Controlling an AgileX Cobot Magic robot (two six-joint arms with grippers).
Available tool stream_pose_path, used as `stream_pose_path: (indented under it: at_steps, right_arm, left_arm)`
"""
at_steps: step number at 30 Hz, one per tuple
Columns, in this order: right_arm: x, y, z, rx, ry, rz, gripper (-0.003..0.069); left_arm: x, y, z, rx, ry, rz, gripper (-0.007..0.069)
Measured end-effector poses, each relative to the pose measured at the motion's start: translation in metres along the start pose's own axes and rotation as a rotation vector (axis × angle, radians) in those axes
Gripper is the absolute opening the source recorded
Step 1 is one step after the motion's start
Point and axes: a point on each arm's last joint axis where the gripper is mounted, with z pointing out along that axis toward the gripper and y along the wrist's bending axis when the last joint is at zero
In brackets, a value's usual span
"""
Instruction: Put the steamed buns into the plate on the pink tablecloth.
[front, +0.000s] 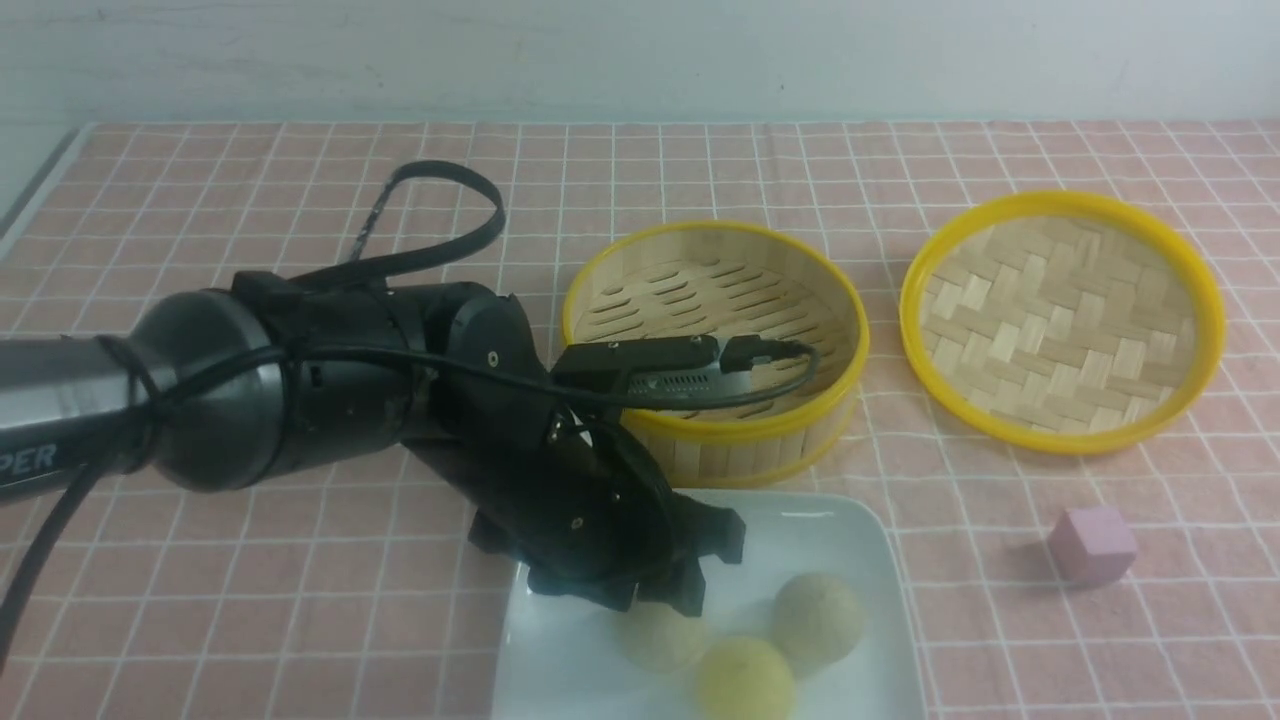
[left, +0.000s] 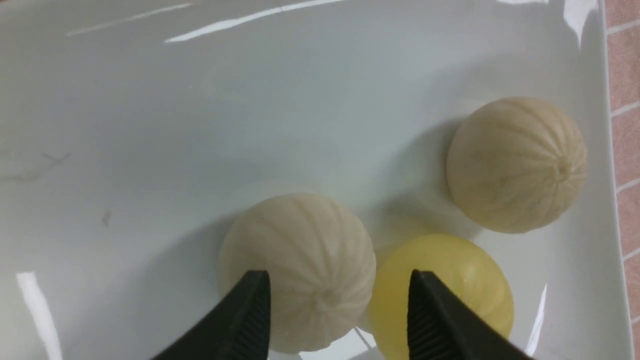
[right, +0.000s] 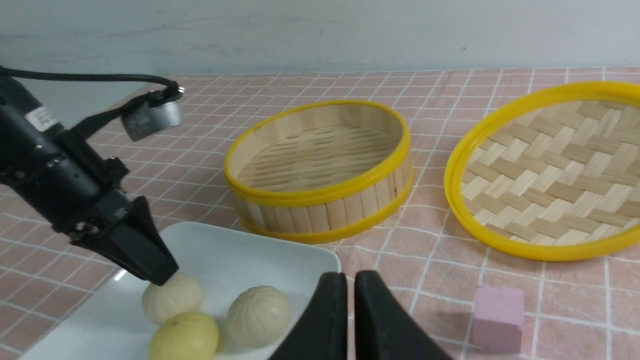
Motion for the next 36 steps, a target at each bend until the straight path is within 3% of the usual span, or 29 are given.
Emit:
stream_pose_path:
  at_steps: [7, 13, 16, 19, 23, 28, 31, 36]
  right_arm:
    - [0.04, -0.018, 0.016, 0.24, 0.101, -0.015, 0.002]
    - [0.057, -0.028, 0.022, 0.35, 0.12, -0.001, 0.0026]
    - [0.076, -0.034, 0.027, 0.405, 0.146, 0.016, 0.0029]
    - [0.075, -0.035, 0.029, 0.413, 0.104, 0.009, 0.0031]
    - [0.075, -0.035, 0.029, 0.412, 0.093, 0.007, 0.0038]
    - [0.075, -0.035, 0.029, 0.412, 0.092, 0.007, 0.0044]
    - [0.075, -0.035, 0.029, 0.412, 0.092, 0.007, 0.005]
    - [0.075, -0.035, 0.029, 0.412, 0.091, 0.007, 0.0059]
  left_arm:
    - [0.001, -0.001, -0.016, -0.024, -0.018, 0.074, 0.0352]
    - [0.005, -0.006, -0.056, -0.042, -0.087, 0.163, 0.026]
    - [0.012, -0.009, -0.086, -0.047, -0.132, 0.209, 0.0159]
    - [0.021, -0.012, -0.12, -0.048, -0.195, 0.251, 0.0062]
    - [0.035, -0.015, -0.159, -0.042, -0.299, 0.293, 0.0004]
    - [0.062, -0.012, -0.205, -0.053, -0.395, 0.322, -0.0001]
    - [0.101, 0.002, -0.237, -0.078, -0.465, 0.298, -0.0001]
    - [0.152, 0.025, -0.24, -0.034, -0.613, 0.253, -0.0001]
